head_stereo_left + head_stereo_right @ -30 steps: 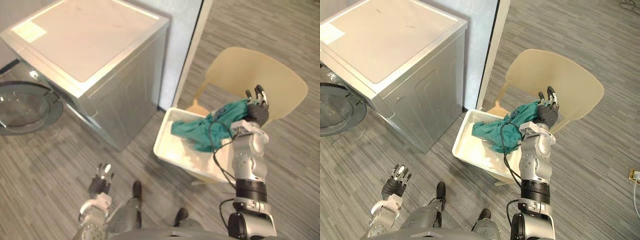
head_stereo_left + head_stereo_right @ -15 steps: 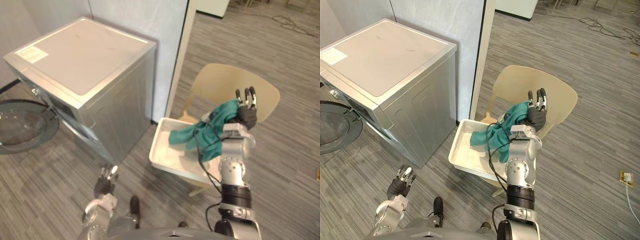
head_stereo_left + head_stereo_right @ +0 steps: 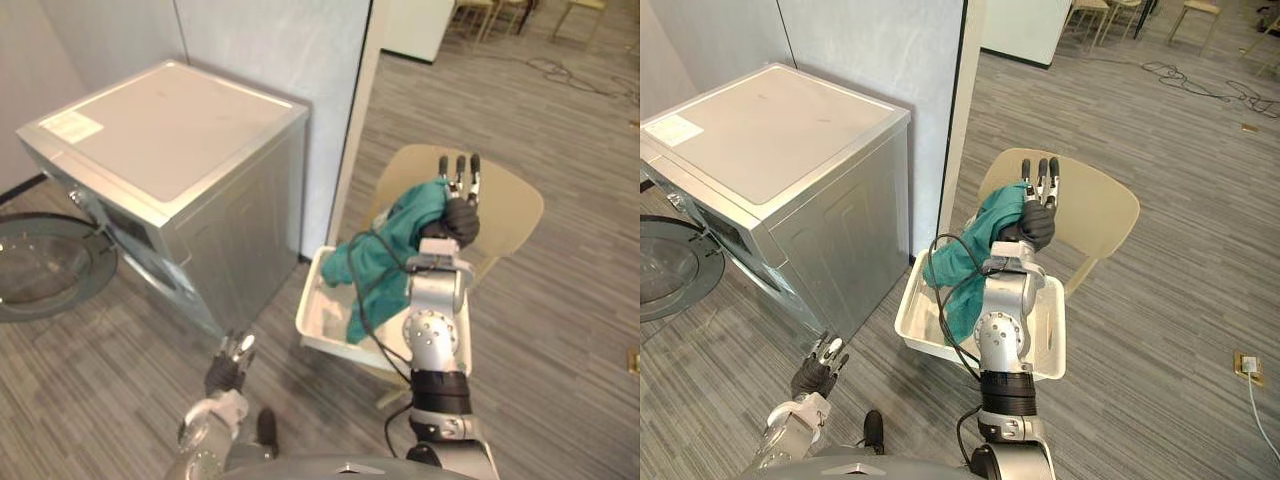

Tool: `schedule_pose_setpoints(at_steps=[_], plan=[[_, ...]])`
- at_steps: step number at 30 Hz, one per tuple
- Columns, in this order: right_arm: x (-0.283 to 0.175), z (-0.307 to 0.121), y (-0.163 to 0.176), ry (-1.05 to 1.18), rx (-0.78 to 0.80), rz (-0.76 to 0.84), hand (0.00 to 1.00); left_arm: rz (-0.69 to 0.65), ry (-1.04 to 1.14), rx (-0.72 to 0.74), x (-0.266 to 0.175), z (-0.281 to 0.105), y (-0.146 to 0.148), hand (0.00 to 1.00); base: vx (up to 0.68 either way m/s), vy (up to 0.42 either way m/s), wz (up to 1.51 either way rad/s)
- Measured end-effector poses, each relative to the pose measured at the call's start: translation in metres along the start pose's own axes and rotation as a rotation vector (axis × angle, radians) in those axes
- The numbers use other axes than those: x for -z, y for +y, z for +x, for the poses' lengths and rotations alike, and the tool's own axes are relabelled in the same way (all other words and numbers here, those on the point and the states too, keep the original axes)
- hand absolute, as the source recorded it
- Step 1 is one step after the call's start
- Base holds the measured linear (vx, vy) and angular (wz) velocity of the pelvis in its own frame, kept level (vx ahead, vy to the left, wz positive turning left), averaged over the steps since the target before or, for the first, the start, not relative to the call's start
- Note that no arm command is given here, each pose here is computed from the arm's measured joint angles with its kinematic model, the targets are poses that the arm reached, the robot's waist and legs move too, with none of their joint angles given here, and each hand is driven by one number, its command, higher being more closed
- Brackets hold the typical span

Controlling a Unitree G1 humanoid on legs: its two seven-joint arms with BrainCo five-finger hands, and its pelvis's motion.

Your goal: Pick up the laundry basket with both hands and put the clothes into the washing machine.

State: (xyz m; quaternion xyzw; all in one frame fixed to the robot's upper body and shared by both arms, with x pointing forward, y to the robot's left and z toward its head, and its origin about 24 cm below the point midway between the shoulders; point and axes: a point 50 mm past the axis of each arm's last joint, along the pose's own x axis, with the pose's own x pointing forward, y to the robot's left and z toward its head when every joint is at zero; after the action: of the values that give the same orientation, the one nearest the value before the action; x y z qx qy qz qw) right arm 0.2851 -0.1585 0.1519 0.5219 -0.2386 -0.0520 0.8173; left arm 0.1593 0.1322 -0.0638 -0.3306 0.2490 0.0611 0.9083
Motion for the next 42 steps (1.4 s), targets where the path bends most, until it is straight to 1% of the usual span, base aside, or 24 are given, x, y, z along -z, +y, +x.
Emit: schedule_pose_setpoints(at_steps=[3,4,8,9,11,12,13,15,18,22,23,25,27,28,31,37,39,40,42], plan=[[0.0,0.004,0.015,-0.011,-0.052,0.025,1.0,0.048,-0.012,0.05,-0.006,0.005,-0.01,0.0,-0.02,-0.003,0.0],[0.0,0.006,0.029,-0.019,-0.107,0.046,1.0,0.077,-0.038,0.085,-0.012,0.006,-0.019,0.0,0.0,0.0,0.0],[0.004,0.011,0.061,-0.019,-0.224,0.087,1.0,0.157,-0.111,0.161,-0.034,0.017,-0.04,0.0,-0.01,-0.014,-0.06],[0.005,0.012,0.064,-0.016,-0.236,0.092,1.0,0.168,-0.124,0.168,-0.038,0.019,-0.043,0.0,0.0,-0.02,-0.15],[0.008,0.012,0.071,-0.005,-0.261,0.1,1.0,0.233,-0.167,0.188,-0.05,0.026,-0.053,0.0,0.0,-0.018,-0.16],[0.01,0.011,0.073,0.004,-0.27,0.101,1.0,0.28,-0.204,0.208,-0.059,0.031,-0.063,0.0,-0.01,-0.017,-0.09],[0.011,0.01,0.074,0.01,-0.272,0.101,1.0,0.329,-0.254,0.252,-0.072,0.037,-0.079,0.0,-0.01,-0.014,-0.05],[0.011,0.01,0.074,0.012,-0.273,0.101,1.0,0.362,-0.288,0.296,-0.081,0.043,-0.096,0.0,0.0,0.0,0.0],[0.014,0.009,0.075,0.026,-0.279,0.1,1.0,0.498,-0.304,0.389,-0.087,0.057,-0.129,0.0,-0.01,0.002,-0.05],[0.019,0.006,0.079,0.057,-0.293,0.109,1.0,0.718,-0.29,0.524,-0.082,0.067,-0.168,0.0,-0.02,0.002,-0.06],[0.02,0.006,0.079,0.062,-0.296,0.11,1.0,0.746,-0.288,0.536,-0.081,0.069,-0.172,0.0,-0.02,0.0,-0.09],[0.023,0.004,0.081,0.074,-0.304,0.111,1.0,0.875,-0.271,0.578,-0.074,0.074,-0.184,0.0,-0.02,-0.002,-0.13],[0.022,0.005,0.081,0.074,-0.306,0.105,1.0,0.927,-0.252,0.595,-0.07,0.077,-0.191,0.0,-0.01,-0.003,-0.04],[0.023,0.005,0.082,0.076,-0.309,0.107,1.0,0.976,-0.226,0.612,-0.063,0.081,-0.199,0.0,0.0,0.0,0.0],[0.024,0.008,0.087,0.081,-0.325,0.115,1.0,1.053,-0.173,0.621,-0.05,0.087,-0.205,0.0,-0.01,-0.013,-0.15],[0.034,0.008,0.093,0.126,-0.355,0.092,1.0,1.148,-0.039,0.609,-0.02,0.093,-0.207,0.0,0.02,-0.029,-0.3],[0.036,0.007,0.093,0.139,-0.356,0.103,1.0,1.16,-0.004,0.615,-0.009,0.092,-0.208,0.0,0.04,-0.015,-0.22],[0.036,0.007,0.093,0.14,-0.355,0.104,1.0,1.179,0.014,0.626,-0.002,0.091,-0.209,1.0,0.03,-0.005,-0.26],[0.039,0.007,0.091,0.15,-0.345,0.098,1.0,1.203,0.034,0.647,0.007,0.088,-0.213,1.0,0.03,-0.01,-0.23]])
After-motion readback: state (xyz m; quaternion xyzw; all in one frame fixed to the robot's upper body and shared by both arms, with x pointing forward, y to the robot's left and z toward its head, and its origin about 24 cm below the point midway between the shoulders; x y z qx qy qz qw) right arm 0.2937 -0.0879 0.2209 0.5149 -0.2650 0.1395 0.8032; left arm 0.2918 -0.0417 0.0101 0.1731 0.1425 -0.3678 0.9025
